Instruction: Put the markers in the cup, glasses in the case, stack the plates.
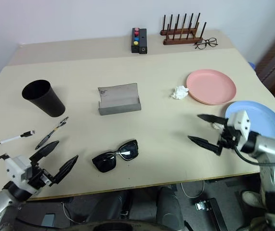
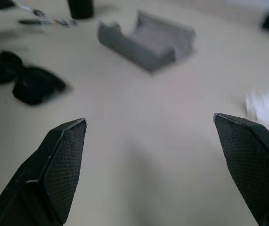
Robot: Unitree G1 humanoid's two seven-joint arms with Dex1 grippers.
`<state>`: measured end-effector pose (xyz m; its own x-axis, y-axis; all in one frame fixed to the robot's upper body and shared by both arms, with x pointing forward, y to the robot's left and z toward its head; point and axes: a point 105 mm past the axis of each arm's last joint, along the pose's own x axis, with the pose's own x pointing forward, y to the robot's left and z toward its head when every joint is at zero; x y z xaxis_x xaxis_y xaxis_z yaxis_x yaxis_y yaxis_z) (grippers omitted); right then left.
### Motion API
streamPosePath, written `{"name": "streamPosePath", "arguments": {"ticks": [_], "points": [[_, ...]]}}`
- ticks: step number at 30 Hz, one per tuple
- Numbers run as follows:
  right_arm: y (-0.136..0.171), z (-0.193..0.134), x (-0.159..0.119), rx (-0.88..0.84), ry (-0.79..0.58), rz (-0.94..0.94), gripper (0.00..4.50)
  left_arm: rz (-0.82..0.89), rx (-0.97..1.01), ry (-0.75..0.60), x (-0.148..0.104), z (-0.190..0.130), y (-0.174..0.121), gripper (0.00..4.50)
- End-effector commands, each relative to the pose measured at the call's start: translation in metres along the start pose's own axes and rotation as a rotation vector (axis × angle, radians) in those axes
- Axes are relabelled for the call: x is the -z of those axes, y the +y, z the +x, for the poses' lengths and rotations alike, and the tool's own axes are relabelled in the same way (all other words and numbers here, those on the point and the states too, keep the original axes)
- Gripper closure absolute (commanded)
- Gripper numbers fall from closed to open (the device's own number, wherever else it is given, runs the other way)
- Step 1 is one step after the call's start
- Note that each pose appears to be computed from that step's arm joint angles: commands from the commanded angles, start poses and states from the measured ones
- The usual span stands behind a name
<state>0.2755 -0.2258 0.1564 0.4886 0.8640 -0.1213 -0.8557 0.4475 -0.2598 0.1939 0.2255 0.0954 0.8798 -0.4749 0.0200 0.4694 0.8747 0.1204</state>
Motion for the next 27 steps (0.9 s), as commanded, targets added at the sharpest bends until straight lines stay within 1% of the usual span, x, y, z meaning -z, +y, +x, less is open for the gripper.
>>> {"name": "streamPosePath", "arguments": {"ticks": [1, 3, 7, 9, 10, 13, 19, 22, 27], "points": [[-0.007, 0.024, -0.013, -0.137, -0.013, -0.068, 0.09, 0.066, -0.052, -0.016, -0.018, 0.014, 0.009, 0.0], [-0.005, 0.034, -0.015, -0.229, -0.002, -0.075, 0.09, 0.05, -0.096, -0.038, -0.027, 0.021, 0.014, 0.0], [-0.003, 0.051, -0.014, -0.382, 0.034, -0.093, 0.09, 0.002, -0.217, 0.013, -0.034, 0.032, 0.026, 0.0], [-0.002, 0.055, -0.011, -0.435, 0.054, -0.101, 0.09, -0.018, -0.237, 0.033, -0.036, 0.035, 0.026, 0.0], [-0.003, 0.058, -0.012, -0.449, 0.056, -0.102, 0.09, -0.055, -0.236, 0.051, -0.036, 0.037, 0.025, 0.0], [-0.009, 0.065, -0.015, -0.458, 0.049, -0.111, 0.09, -0.085, -0.241, 0.054, -0.041, 0.039, 0.023, 0.0], [-0.012, 0.08, -0.027, -0.47, -0.007, -0.125, 0.09, -0.005, -0.36, 0.243, -0.026, 0.036, 0.031, 0.0], [-0.012, 0.089, -0.032, -0.477, -0.034, -0.129, 0.09, -0.029, -0.333, 0.317, -0.019, 0.035, 0.029, 0.0], [-0.01, 0.101, -0.039, -0.467, -0.081, -0.126, 0.09, 0.05, -0.258, 0.378, -0.025, 0.044, 0.036, 0.0]]}}
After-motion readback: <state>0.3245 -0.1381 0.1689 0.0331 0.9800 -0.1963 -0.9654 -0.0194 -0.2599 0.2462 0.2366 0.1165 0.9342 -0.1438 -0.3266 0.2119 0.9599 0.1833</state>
